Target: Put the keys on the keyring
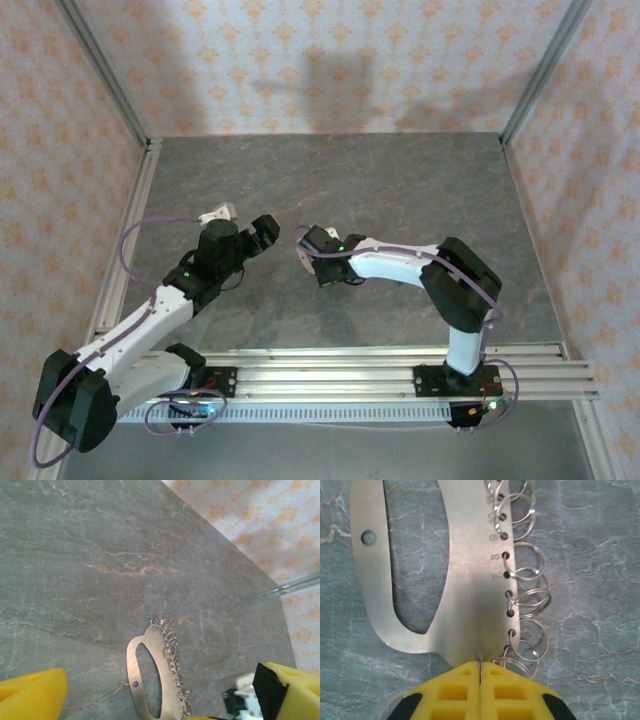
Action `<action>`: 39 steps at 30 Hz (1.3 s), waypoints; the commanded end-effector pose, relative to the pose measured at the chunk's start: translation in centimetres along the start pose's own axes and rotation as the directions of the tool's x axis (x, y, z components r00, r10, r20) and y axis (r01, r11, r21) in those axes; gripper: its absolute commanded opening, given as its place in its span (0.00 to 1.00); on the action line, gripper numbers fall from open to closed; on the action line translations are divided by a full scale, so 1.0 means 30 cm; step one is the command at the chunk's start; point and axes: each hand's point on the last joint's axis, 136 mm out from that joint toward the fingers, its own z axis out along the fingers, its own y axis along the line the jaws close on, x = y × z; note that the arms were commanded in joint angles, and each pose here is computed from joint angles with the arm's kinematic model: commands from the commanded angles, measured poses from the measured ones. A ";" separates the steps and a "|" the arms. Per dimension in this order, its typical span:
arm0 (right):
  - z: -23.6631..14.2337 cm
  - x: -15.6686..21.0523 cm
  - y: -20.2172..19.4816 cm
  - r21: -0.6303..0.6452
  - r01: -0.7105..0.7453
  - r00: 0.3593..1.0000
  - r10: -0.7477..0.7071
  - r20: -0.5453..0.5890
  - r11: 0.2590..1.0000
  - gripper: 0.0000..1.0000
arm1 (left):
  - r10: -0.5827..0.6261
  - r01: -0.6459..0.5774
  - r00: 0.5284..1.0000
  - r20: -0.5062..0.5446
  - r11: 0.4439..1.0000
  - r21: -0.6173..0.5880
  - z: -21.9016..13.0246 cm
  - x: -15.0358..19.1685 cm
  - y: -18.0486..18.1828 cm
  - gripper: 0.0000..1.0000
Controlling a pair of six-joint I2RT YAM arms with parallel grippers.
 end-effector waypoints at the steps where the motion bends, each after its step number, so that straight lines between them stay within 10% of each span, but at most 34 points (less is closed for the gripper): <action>1: -0.088 -0.100 0.002 -0.121 -0.052 0.994 0.063 0.089 0.991 0.00 | -0.034 0.035 0.999 0.017 0.994 -0.101 0.002 -0.038 0.029 0.97; 10: -0.224 -0.227 0.017 -0.346 -0.088 0.972 0.157 0.177 0.934 0.00 | 0.018 -0.019 1.000 -0.005 0.994 -0.108 0.000 -0.054 0.001 0.95; 39: -0.890 -0.514 -0.126 -0.812 0.158 0.730 0.487 0.480 0.562 0.00 | 0.189 -0.139 0.980 -0.059 0.871 0.470 -0.026 -0.132 -0.520 0.65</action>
